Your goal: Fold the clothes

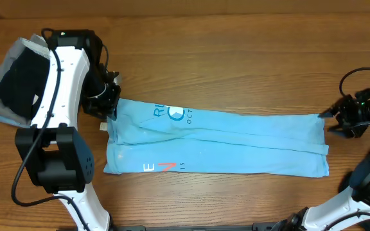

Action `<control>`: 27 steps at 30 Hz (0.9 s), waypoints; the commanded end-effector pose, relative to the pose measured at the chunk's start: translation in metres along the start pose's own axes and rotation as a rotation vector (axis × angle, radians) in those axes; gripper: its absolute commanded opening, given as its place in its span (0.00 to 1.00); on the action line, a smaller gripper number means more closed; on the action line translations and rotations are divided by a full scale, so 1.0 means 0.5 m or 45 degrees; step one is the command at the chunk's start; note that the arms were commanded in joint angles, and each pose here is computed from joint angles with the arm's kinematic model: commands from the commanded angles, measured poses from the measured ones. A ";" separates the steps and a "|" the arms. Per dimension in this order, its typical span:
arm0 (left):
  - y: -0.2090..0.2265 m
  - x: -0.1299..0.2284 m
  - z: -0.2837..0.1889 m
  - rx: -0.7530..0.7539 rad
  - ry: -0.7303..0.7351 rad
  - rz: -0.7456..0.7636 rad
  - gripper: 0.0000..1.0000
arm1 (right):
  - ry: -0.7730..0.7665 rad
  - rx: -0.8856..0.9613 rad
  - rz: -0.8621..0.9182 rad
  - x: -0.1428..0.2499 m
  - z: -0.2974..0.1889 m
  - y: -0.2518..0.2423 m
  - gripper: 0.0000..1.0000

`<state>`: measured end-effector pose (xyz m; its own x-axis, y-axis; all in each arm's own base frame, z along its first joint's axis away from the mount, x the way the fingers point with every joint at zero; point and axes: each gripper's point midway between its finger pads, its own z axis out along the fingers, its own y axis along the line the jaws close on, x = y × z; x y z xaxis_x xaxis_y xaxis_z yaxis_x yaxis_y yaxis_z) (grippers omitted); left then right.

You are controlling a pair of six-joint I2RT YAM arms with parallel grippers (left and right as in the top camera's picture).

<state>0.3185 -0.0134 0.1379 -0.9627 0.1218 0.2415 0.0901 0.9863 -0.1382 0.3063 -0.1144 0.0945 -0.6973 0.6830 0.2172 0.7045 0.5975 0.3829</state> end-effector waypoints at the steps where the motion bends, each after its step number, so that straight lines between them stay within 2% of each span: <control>1: -0.036 -0.004 -0.107 0.097 -0.251 0.038 0.34 | -0.203 -0.241 -0.211 0.016 -0.119 0.104 0.52; 4: -0.056 0.010 -0.181 0.119 -0.440 0.045 0.38 | -0.388 -0.287 -0.321 0.051 -0.207 0.143 0.54; 6: -0.063 0.031 -0.219 0.109 -0.542 0.022 0.46 | -0.512 -0.323 -0.382 0.101 -0.267 0.169 0.58; 8: -0.069 0.041 -0.226 0.107 -0.561 0.032 0.52 | -0.560 -0.337 -0.424 0.132 -0.290 0.184 0.61; 10: -0.083 0.038 -0.219 0.132 -0.555 0.037 0.55 | -0.584 -0.346 -0.474 0.158 -0.301 0.199 0.67; 14: -0.127 -0.002 -0.165 0.189 -0.536 0.128 0.58 | -0.546 -0.351 -0.546 0.191 -0.289 0.224 0.70; 18: -0.189 -0.056 -0.061 0.234 -0.520 0.259 0.60 | -0.515 -0.304 -0.585 0.201 -0.267 0.232 0.69; 23: -0.236 -0.095 0.049 0.215 -0.486 0.371 0.59 | -0.499 -0.293 -0.590 0.207 -0.261 0.233 0.69; 27: -0.234 -0.126 0.112 0.134 -0.434 0.397 0.59 | -0.490 -0.290 -0.586 0.210 -0.259 0.231 0.69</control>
<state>0.3518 -0.1411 0.1074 -0.9241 0.3315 -0.1900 0.3748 0.8833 -0.2818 0.2985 -0.0289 0.2769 -0.7950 0.5102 -0.3282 0.2732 0.7841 0.5573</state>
